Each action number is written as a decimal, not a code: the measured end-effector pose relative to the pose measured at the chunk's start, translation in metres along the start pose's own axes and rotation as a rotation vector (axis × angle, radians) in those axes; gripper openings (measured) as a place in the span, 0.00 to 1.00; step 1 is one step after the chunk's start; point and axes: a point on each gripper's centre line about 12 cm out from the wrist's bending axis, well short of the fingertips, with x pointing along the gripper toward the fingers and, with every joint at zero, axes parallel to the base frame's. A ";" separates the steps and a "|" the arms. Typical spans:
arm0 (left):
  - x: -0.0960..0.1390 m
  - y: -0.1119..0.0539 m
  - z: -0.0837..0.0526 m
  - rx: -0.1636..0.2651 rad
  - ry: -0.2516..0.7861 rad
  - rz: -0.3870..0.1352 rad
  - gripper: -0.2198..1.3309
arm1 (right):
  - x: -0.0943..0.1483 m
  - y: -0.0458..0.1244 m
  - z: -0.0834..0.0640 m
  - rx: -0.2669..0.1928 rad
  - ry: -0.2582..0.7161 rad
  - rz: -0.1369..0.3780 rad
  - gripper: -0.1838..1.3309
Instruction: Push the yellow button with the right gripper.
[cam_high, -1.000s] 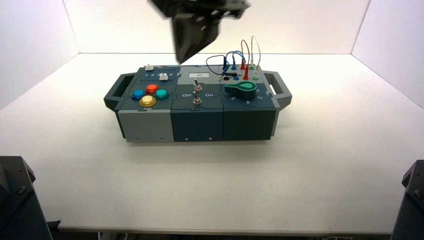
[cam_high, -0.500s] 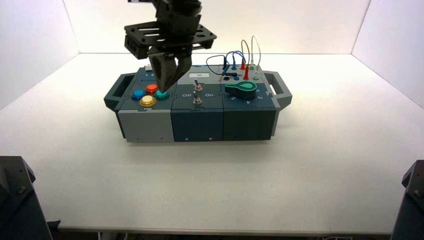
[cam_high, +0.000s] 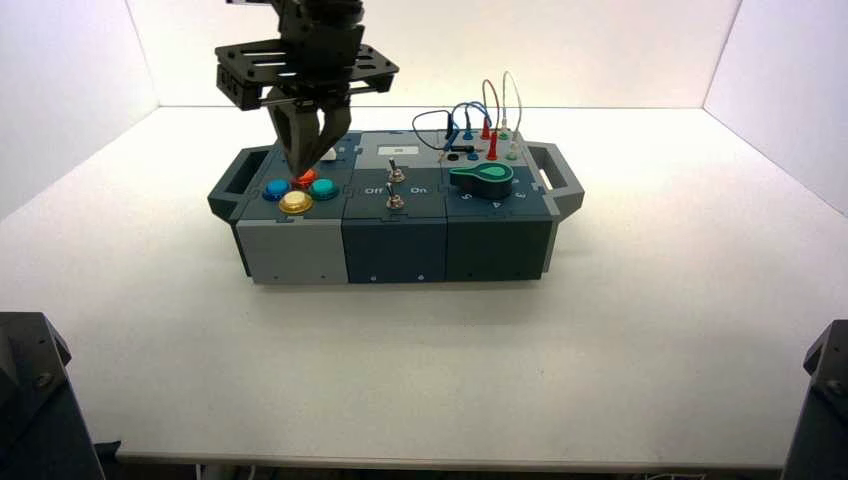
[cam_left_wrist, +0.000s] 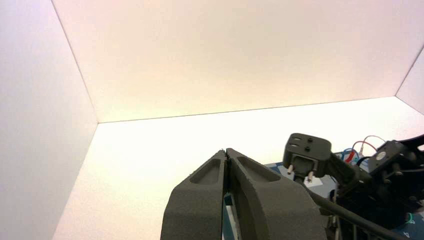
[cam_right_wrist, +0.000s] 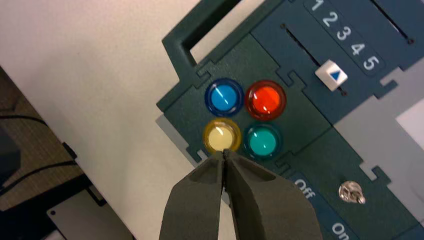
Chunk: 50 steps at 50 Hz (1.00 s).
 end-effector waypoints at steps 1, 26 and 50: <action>0.000 0.000 0.001 0.000 -0.002 0.000 0.04 | 0.001 0.000 0.000 0.000 0.002 0.000 0.03; 0.000 0.000 0.001 0.000 -0.003 0.000 0.04 | 0.014 0.003 0.005 0.001 0.032 0.007 0.03; -0.002 0.000 0.002 0.001 -0.012 0.000 0.04 | 0.030 0.007 0.004 0.019 0.053 0.021 0.03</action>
